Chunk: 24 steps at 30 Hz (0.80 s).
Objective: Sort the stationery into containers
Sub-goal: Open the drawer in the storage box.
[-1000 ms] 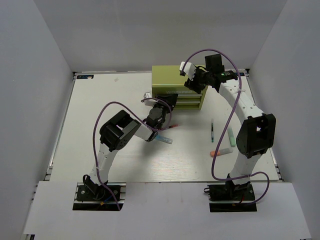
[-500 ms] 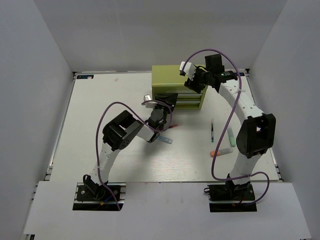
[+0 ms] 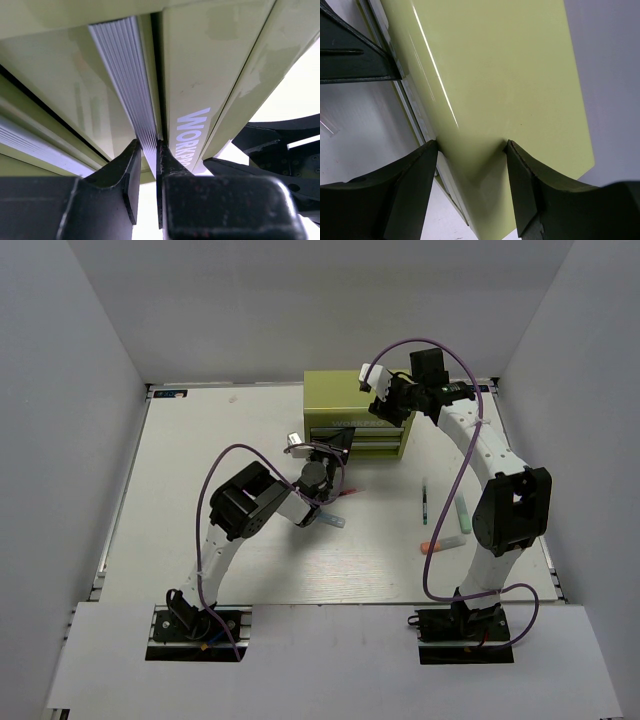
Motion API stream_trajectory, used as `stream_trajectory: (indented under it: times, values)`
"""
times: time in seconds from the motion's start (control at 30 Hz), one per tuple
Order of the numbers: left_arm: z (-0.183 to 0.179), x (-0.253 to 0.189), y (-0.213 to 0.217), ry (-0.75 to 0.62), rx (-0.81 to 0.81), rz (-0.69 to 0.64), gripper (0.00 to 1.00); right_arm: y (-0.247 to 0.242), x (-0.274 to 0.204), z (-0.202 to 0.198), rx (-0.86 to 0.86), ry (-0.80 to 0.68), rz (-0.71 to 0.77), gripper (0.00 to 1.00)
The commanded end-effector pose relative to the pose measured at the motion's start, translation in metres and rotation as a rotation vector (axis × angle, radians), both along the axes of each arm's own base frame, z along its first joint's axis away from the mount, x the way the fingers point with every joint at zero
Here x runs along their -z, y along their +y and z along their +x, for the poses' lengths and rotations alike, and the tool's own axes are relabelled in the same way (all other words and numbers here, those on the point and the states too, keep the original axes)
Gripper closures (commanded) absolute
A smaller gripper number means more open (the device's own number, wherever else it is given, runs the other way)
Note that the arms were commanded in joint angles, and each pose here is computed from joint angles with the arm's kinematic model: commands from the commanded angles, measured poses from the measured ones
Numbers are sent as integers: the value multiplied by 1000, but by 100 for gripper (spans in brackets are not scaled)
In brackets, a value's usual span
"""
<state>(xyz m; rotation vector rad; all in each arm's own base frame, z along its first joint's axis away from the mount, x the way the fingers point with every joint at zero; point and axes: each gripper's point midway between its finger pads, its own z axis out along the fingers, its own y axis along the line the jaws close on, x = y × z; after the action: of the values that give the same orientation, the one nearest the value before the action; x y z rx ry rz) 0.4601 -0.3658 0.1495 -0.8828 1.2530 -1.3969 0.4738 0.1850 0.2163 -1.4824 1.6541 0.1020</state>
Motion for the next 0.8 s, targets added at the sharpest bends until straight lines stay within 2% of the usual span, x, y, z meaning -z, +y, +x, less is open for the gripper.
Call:
stream_trajectory:
  times: [0.0,0.77]
  values:
    - [22,-16,46,-35,-190,-64,100,-16,53,-13,47,155,-72,39]
    - [-3,2,46,-2,-187,-42,100,-20,56,-8,85,178,-86,40]
